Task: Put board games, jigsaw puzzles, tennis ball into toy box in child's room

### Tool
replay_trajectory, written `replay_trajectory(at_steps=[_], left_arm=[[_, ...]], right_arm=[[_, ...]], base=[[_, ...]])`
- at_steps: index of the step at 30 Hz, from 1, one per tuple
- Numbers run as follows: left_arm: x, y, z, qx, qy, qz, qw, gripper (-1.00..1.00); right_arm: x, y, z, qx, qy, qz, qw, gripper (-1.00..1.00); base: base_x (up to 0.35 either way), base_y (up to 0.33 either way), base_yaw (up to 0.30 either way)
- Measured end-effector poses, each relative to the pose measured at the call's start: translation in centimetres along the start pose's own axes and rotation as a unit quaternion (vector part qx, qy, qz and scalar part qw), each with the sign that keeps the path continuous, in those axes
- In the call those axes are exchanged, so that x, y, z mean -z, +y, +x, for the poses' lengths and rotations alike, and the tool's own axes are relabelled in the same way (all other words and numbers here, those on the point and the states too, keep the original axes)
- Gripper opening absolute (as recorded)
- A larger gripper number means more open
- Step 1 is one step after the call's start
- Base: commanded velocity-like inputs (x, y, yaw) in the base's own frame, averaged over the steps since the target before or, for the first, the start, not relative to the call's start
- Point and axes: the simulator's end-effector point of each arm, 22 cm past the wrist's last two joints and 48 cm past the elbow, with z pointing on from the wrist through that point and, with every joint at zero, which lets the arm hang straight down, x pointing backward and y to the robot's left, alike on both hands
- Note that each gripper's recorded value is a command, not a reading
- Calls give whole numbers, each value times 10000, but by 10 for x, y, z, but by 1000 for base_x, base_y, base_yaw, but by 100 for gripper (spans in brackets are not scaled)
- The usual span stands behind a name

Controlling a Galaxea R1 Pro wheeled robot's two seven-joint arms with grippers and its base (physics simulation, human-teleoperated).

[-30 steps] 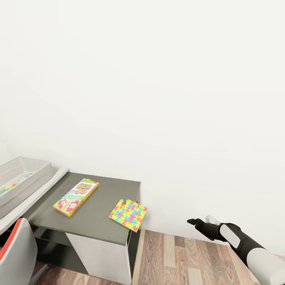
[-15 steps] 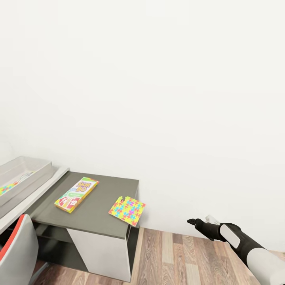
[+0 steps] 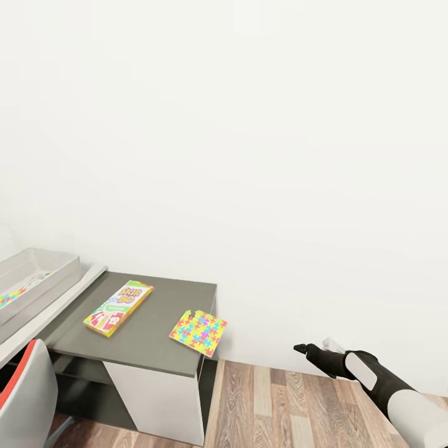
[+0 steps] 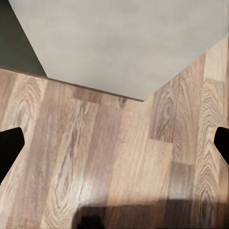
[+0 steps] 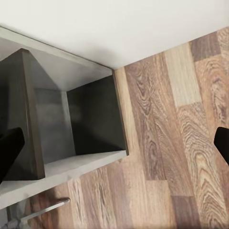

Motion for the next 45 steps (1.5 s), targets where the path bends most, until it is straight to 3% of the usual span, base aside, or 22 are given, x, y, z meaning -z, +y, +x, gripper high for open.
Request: replay_trajectory(at_steps=[7, 11, 15, 18, 23, 33, 37, 41, 45], left_arm=[[-4, -8, -30, -6, -351, 116, 9993, 100], [-2, -2, -41, 177, -507, 72, 9985, 100], [1, 3, -59, 141, -687, 206, 9973, 100], [7, 0, -88, -22, -953, 612, 9936, 100], [18, -7, -117, -243, -1173, 1137, 9863, 100], [28, -24, -137, -380, -1238, 1646, 9778, 100], [36, -29, -146, -442, -1136, 1957, 9731, 100], [56, -53, -167, -549, -1054, 2638, 9572, 100], [89, -84, -197, -542, -1050, 3507, 9290, 100]], right_arm=[[0, 0, 0, 2, 4, 0, 10000, 100], [0, 0, 0, 5, 7, 2, 10000, 100], [0, 0, 0, 6, 8, 4, 10000, 100], [0, 0, 1, 9, 10, 5, 10000, 100], [0, 0, 1, 13, 13, 6, 10000, 100], [0, 1, 1, 16, 14, 5, 10000, 100], [0, 0, 1, 19, 14, 7, 10000, 100], [0, 0, 1, 20, 14, 9, 10000, 100], [0, 0, 1, 21, 14, 10, 10000, 100]], base=[[-182, 0, -1], [-166, 0, 0], [-43, 0, 0], [-14, 0, 0], [-4, 0, 0], [0, 0, 0], [0, 0, 0], [0, 0, 0], [0, 0, 0]])
